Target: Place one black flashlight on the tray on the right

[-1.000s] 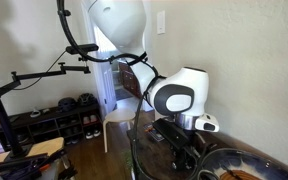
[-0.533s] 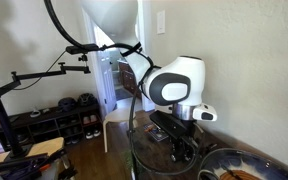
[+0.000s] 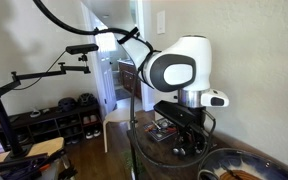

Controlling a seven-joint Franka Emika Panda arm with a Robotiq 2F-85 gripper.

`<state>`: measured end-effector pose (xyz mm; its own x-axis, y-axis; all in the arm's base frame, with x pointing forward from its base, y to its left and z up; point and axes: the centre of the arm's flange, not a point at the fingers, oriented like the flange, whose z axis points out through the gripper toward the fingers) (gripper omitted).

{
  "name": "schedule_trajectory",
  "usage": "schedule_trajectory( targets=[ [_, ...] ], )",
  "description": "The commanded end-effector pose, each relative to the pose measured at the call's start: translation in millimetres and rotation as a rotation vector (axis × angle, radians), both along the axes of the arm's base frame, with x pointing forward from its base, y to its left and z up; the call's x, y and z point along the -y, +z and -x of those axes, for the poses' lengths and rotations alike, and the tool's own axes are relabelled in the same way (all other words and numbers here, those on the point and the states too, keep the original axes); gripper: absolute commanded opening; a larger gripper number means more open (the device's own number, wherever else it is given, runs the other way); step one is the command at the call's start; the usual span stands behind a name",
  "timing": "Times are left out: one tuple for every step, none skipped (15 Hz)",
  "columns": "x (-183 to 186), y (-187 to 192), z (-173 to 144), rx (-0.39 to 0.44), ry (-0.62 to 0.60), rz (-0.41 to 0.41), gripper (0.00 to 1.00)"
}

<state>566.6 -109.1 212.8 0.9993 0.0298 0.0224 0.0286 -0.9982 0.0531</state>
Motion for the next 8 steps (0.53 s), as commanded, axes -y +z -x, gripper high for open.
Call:
schedule_trajectory(
  targets=[
    [18,19,4,-0.001,-0.031,0.028,0.15],
    [23,19,2,0.002,-0.036,0.032,0.15],
    [30,15,-3,0.008,-0.039,0.039,0.15],
    [35,15,-6,0.008,-0.044,0.04,0.15],
    [40,12,-11,0.009,-0.047,0.041,0.15],
    [43,12,-13,0.013,-0.048,0.045,0.15],
    [47,10,-19,0.013,-0.05,0.049,0.15],
    [50,9,-23,0.016,-0.051,0.05,0.15]
  ],
)
